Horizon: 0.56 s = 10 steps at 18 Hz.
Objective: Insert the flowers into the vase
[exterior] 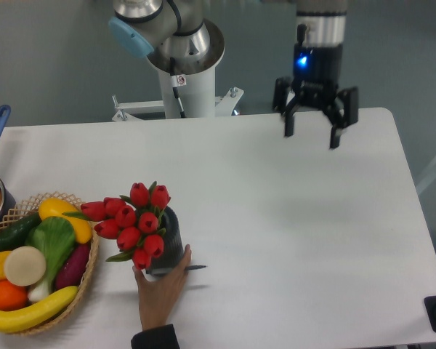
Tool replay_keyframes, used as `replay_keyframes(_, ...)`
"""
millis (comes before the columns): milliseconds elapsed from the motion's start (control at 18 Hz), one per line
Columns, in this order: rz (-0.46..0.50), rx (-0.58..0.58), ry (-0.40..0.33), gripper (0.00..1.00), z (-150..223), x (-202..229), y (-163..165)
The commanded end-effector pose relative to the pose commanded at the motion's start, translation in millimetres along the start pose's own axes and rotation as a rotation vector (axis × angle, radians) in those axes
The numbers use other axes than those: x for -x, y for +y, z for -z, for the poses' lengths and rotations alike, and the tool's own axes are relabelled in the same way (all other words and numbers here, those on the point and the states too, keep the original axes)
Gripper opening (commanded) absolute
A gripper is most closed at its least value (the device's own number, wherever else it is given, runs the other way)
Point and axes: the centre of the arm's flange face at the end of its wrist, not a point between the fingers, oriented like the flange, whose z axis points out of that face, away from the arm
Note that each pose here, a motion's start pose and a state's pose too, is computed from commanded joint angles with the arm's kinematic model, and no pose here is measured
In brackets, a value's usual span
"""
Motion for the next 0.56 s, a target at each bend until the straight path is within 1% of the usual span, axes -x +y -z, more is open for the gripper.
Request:
replay_keyframes(56, -0.045, -0.001, 0.023, 1.0, 7, 1, 5)
replay_keyframes(167, -0.107, 0.017, 0.077, 1.0, 16, 0, 31)
replay_keyframes(333, -0.209, 0.058, 0.132, 1.0, 24, -1, 46)
replay_keyframes(389, -0.229, 0.064, 0.138, 1.0, 26, -2, 52)
replay_keyframes(556, -0.232, 0.065, 0.14, 1.0, 26, -3, 55)
